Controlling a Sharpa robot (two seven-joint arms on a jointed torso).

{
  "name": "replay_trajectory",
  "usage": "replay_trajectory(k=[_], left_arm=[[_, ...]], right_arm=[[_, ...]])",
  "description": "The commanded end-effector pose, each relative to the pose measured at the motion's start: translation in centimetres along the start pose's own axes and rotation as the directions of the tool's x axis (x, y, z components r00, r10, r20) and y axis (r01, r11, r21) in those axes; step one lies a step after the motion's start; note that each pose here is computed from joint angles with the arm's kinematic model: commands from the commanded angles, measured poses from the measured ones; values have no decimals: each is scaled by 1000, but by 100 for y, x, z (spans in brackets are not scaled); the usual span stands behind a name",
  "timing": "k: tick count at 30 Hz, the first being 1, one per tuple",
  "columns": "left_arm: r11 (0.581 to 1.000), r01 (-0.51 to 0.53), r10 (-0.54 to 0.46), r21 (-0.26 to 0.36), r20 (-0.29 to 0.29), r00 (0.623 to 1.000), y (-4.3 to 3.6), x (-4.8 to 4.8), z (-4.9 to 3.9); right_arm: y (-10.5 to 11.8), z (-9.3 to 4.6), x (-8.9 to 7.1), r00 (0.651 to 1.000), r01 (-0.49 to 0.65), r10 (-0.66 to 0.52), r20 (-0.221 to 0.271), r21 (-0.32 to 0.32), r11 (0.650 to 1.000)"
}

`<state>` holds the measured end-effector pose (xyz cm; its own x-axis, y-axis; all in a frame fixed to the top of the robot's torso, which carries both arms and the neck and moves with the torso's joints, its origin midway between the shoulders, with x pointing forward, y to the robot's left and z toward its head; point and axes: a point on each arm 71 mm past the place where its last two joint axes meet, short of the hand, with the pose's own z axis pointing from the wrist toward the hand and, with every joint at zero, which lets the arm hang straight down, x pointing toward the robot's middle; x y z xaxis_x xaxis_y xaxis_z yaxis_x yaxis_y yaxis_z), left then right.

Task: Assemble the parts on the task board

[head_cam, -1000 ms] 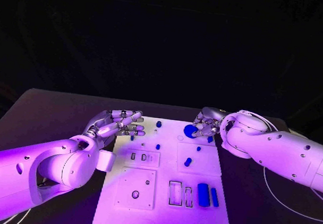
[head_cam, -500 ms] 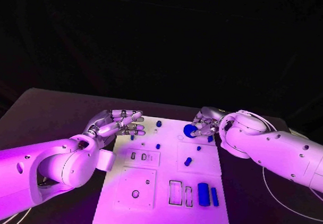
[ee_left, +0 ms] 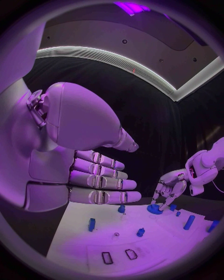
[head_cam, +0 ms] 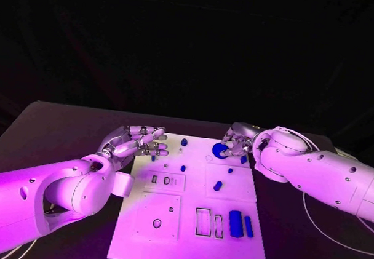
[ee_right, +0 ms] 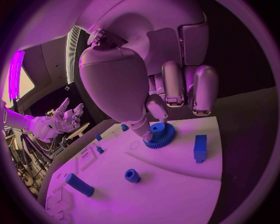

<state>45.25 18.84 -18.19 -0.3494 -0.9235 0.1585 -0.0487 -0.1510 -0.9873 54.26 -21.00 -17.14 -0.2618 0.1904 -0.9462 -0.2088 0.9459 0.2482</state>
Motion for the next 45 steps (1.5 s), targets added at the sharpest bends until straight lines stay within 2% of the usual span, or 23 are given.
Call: replay_trajectory(k=[1,9,18,22,26,33,41,45], left_arm=[[1000,11,-10,6,-21,1000,-10,27,5],[1000,11,-11,4,-22,1000,-7,28,9],[1000,10,-10,4,-21,1000,-5,23,11],[1000,10,-10,4,-20,1000,-5,20,11],[1000,10,-10,4,-20,1000,-4,18,12],[1000,10,-10,4,-20,1000,-3,17,16],[1000,10,-10,4,-21,1000,-1,25,20],[1000,10,-10,3,-21,1000,-1,27,19]], right_arm=[[5,2,58,999,39,-39,-19,0,999],[31,12,88,999,43,-43,-2,-1,999],[124,-26,32,993,31,-26,119,-41,999],[232,-65,7,984,37,-22,177,-79,996],[364,-105,0,978,36,-11,209,-118,992],[673,-135,30,974,32,12,224,-188,982],[964,-66,118,980,39,7,198,-226,973],[1040,-22,182,983,45,-2,183,-231,972]])
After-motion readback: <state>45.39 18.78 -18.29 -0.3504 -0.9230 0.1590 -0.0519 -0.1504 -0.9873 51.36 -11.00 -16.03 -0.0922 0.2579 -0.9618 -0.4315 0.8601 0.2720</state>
